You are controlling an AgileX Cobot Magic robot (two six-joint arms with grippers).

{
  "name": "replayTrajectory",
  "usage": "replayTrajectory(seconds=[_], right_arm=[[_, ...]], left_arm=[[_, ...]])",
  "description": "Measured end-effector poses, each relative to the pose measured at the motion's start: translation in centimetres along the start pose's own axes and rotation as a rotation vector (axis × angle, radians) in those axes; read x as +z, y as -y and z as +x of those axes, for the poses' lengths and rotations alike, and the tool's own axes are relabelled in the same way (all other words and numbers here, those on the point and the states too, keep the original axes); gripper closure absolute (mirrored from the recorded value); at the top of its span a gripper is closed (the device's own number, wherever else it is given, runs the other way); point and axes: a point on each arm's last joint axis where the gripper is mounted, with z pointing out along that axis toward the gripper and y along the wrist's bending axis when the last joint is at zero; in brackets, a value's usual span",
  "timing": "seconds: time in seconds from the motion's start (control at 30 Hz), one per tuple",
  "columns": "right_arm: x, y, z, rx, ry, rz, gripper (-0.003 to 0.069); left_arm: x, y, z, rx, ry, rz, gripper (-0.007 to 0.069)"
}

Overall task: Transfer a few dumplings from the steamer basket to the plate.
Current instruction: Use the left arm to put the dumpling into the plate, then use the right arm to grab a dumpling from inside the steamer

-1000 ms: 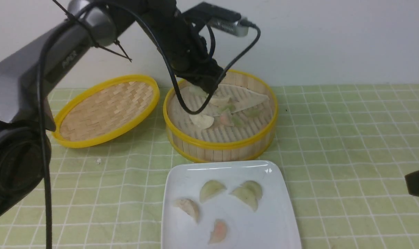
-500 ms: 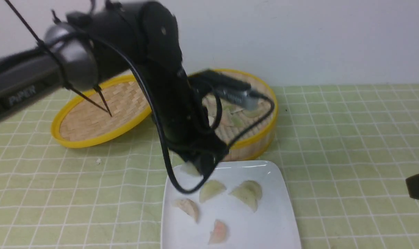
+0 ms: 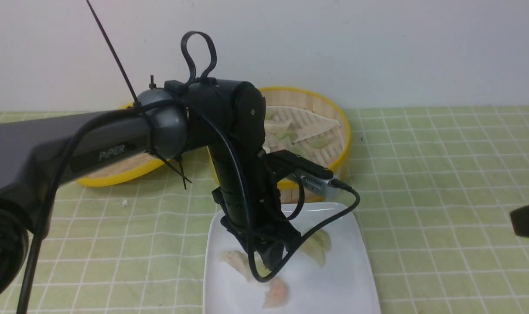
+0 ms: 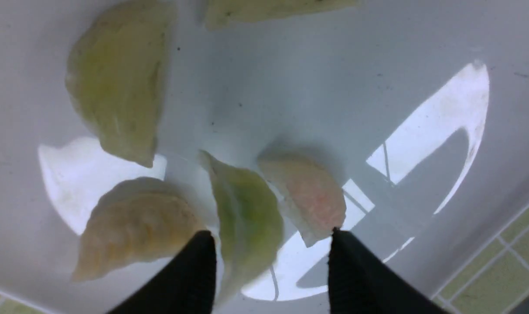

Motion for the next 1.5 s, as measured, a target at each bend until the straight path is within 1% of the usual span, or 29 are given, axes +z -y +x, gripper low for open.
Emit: replayTrajectory(seconds=[0.03, 0.07, 0.1, 0.13, 0.17, 0.23, 0.27, 0.3, 0.4, 0.43, 0.47, 0.53, 0.57, 0.63, 0.67, 0.77, 0.8, 0.93, 1.0, 1.1, 1.2, 1.3, 1.43, 1.5], right_arm=[[0.1, 0.0, -1.1, -0.003, 0.001, 0.000, 0.0673], [0.2, 0.0, -2.1, -0.010, -0.005, -0.001, 0.0673], [0.1, 0.0, -2.2, -0.013, 0.000, -0.001, 0.0673], [0.7, 0.2, -3.7, -0.023, -0.013, -0.002, 0.0673], [0.9, 0.2, -4.2, -0.025, -0.015, -0.003, 0.0673], [1.7, 0.2, -6.0, -0.046, -0.028, -0.011, 0.0673], [2.0, 0.0, -6.9, -0.059, -0.028, -0.016, 0.0673], [3.1, -0.1, -7.9, -0.071, -0.050, -0.026, 0.0673], [6.0, -0.5, -10.6, -0.104, -0.093, -0.041, 0.0670], [7.2, -0.6, -11.6, -0.117, -0.109, -0.044, 0.0669], [8.5, -0.7, -12.5, -0.128, -0.125, -0.045, 0.0668], [11.3, -0.8, -14.2, -0.148, -0.151, -0.037, 0.0662], [12.0, -0.8, -14.9, -0.159, -0.151, -0.033, 0.0659], [15.6, -0.5, -16.4, -0.181, -0.186, -0.012, 0.0638], [16.3, -0.6, -17.0, -0.192, -0.183, -0.009, 0.0628], [20.8, -0.4, -18.3, -0.225, -0.219, 0.015, 0.0580], [22.9, -0.4, -18.9, -0.239, -0.229, 0.020, 0.0540], [27.6, -0.5, -19.6, -0.262, -0.247, 0.014, 0.0445], [30.7, -0.3, -19.7, -0.279, -0.259, 0.009, 0.0372], [33.4, 0.1, -19.7, -0.287, -0.268, 0.006, 0.0311], [35.4, 0.3, -19.5, -0.290, -0.271, 0.004, 0.0286], [36.8, 0.3, -19.1, -0.294, -0.282, 0.001, 0.0280], [38.4, -0.1, -18.3, -0.305, -0.297, -0.002, 0.0284], [38.9, -0.3, -18.0, -0.318, -0.298, 0.007, 0.0305]], left_arm=[[0.0, 0.0, 0.0, 0.000, -0.002, 0.001, 0.0203], [0.0, 0.0, 0.1, -0.001, -0.006, 0.002, 0.0166], [0.0, 0.0, 0.0, -0.001, -0.007, 0.002, 0.0166], [-0.3, 0.0, 0.0, -0.006, -0.011, -0.002, 0.0144], [-0.4, 0.0, 0.0, -0.010, -0.015, -0.005, 0.0146], [-1.3, -0.2, -0.2, -0.036, 0.003, -0.027, 0.0188], [-1.9, -0.3, -0.2, -0.045, 0.017, -0.043, 0.0225], [-2.8, -0.4, 0.0, -0.058, 0.035, -0.064, 0.0286], [-6.5, -0.4, 1.1, -0.075, 0.120, -0.120, 0.0512], [-8.2, -0.2, 1.7, -0.080, 0.160, -0.136, 0.0562], [-10.0, 0.1, 2.4, -0.089, 0.202, -0.148, 0.0592], [-13.3, 0.9, 4.0, -0.094, 0.286, -0.166, 0.0619], [-14.6, 1.4, 4.7, -0.095, 0.319, -0.172, 0.0624], [-17.6, 2.6, 6.7, -0.086, 0.405, -0.184, 0.0631], [-18.6, 3.0, 7.4, -0.082, 0.434, -0.187, 0.0631], [-21.3, 4.3, 9.7, -0.076, 0.518, -0.193, 0.0631], [-22.6, 5.0, 11.1, -0.070, 0.558, -0.195, 0.0631], [-24.7, 6.1, 13.5, -0.056, 0.634, -0.204, 0.0631], [-25.7, 6.6, 14.8, -0.047, 0.673, -0.209, 0.0631], [-26.7, 7.2, 16.2, -0.037, 0.714, -0.214, 0.0631], [-27.2, 7.6, 17.0, -0.032, 0.738, -0.216, 0.0631], [-27.1, 7.6, 17.4, -0.032, 0.736, -0.216, 0.0631], [-25.7, 7.2, 17.2, -0.043, 0.689, -0.210, 0.0631], [-25.2, 7.1, 17.1, -0.048, 0.668, -0.208, 0.0631]])
